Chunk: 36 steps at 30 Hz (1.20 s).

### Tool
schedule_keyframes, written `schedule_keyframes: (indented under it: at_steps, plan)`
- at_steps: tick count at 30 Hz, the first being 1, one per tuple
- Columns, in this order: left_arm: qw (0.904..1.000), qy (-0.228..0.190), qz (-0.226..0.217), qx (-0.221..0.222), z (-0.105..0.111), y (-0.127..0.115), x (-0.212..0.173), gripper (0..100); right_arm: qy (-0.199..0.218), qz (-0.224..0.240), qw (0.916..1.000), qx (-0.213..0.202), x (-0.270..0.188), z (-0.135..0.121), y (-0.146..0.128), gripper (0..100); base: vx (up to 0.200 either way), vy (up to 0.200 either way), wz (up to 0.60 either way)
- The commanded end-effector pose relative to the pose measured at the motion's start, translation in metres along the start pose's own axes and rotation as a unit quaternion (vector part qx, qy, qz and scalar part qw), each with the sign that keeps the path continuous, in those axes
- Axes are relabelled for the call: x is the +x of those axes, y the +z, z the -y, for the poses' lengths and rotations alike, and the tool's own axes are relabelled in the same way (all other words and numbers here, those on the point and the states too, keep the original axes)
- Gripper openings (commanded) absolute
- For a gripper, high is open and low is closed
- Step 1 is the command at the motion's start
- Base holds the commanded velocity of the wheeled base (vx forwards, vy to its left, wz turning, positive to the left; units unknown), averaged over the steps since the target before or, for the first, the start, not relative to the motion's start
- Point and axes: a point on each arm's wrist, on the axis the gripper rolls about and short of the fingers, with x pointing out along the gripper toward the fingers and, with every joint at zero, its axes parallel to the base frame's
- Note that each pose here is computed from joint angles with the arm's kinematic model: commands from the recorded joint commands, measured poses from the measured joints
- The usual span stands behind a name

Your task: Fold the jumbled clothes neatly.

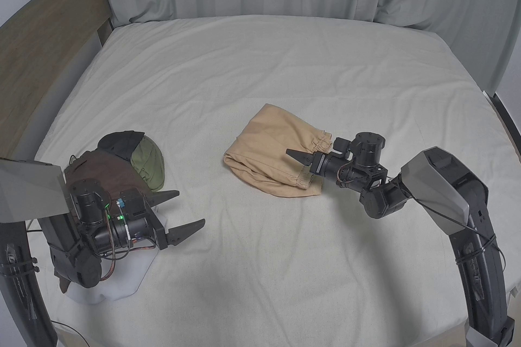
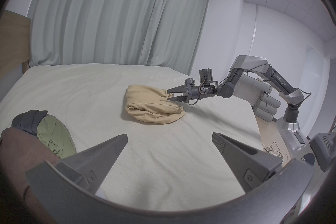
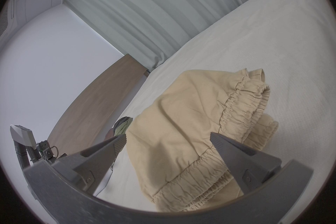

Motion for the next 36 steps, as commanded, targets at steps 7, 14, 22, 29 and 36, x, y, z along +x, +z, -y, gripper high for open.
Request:
schedule_keyframes:
  at_steps: [7,14,22,29,36]
  plan:
    - [1.0,0.001,0.007,0.006,0.001,0.006,-0.002,100,0.013,0.019,0.9997,-0.01,-0.003,-0.015,0.01,100,0.0,0.0,0.0]
    - [0.9902,-0.031,0.101,0.09,0.022,0.078,-0.028,100,0.03,0.086,0.984,-0.153,-0.063,-0.112,0.085,100,0.0,0.0,0.0]
    - [0.9672,-0.043,0.191,0.161,0.069,0.138,-0.076,100,0.028,0.137,0.9431,-0.302,-0.184,-0.186,0.112,100,0.0,0.0,0.0]
    - [0.9584,-0.049,0.22,0.174,0.115,0.143,-0.127,100,0.003,0.164,0.9192,-0.358,-0.298,-0.218,0.092,100,0.0,0.0,0.0]
    - [0.9563,-0.001,0.245,0.159,0.142,0.146,-0.169,100,-0.037,0.224,0.8928,-0.389,-0.374,-0.233,0.077,100,0.0,0.0,0.0]
